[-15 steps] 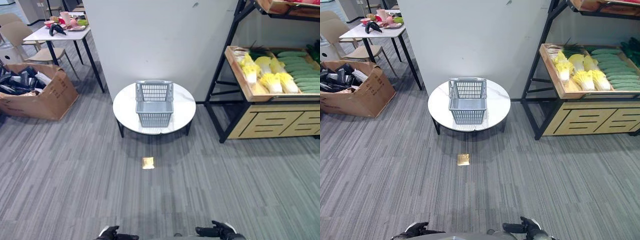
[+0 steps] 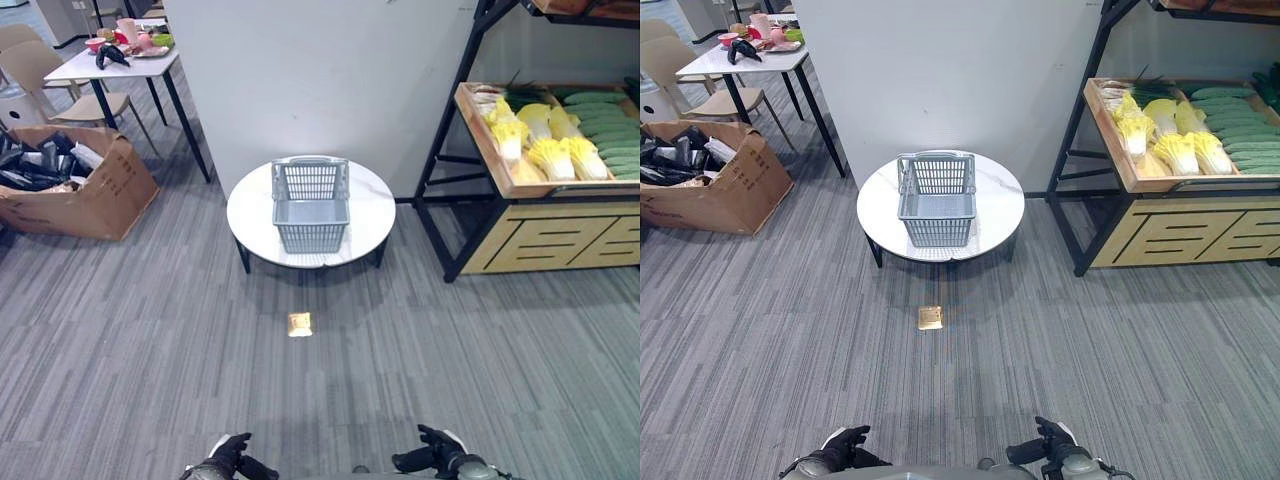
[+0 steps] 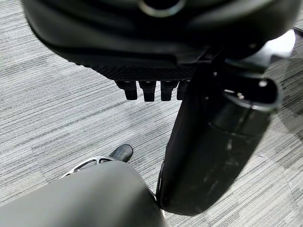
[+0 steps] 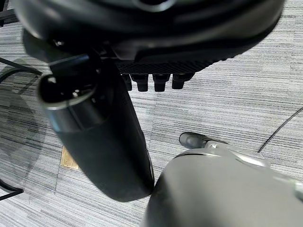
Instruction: Get the vegetables into the basket
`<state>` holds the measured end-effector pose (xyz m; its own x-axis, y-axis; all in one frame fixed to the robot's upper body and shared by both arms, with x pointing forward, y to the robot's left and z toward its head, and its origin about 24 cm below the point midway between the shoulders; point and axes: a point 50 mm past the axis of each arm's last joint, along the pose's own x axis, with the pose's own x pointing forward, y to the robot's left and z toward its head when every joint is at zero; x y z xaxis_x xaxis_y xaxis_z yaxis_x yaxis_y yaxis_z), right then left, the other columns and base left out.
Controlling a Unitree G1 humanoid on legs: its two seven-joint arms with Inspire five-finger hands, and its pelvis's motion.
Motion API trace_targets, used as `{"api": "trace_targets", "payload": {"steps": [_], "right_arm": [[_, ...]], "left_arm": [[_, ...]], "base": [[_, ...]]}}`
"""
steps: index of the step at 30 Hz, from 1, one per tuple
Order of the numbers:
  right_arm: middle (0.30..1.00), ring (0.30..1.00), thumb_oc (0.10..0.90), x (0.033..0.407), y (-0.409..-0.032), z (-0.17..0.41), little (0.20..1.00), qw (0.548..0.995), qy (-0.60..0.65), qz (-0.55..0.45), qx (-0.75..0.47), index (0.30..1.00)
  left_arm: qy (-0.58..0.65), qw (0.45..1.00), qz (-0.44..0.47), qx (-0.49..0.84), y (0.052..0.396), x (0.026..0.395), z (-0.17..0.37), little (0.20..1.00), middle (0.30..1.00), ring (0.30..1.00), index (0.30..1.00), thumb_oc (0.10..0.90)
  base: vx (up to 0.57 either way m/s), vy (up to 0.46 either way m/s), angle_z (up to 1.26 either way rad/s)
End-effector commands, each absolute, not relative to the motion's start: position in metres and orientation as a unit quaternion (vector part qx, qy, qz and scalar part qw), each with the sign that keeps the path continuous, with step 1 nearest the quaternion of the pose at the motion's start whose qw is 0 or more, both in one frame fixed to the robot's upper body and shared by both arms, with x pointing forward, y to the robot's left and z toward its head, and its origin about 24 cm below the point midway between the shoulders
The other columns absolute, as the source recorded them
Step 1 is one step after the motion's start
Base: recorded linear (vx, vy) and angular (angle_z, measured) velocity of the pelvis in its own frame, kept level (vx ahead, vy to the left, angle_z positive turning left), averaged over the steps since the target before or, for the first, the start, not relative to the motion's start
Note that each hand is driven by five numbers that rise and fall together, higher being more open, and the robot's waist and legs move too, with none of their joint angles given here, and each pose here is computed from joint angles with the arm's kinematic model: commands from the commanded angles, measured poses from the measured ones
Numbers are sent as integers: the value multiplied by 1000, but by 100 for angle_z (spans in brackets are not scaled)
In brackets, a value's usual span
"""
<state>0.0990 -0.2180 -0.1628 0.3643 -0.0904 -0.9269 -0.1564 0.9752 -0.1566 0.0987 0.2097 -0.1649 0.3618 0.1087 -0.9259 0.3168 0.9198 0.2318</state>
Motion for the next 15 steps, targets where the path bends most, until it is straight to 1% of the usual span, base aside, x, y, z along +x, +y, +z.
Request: {"api": "trace_targets", "payload": {"steps": [1,15], "right_arm": [[1000,1000,900,76,-229,-167,1000,782,611,17,-126,1000],[1000,1000,900,72,-230,-168,1000,778,616,12,-121,1000]], "left_arm": [[574,796,-78,176,197,93,-169,1000,1000,1000,1000,900],[581,793,-74,167,196,90,-170,1000,1000,1000,1000,900]], "base": [[0,0,0],[0,0,0]]}}
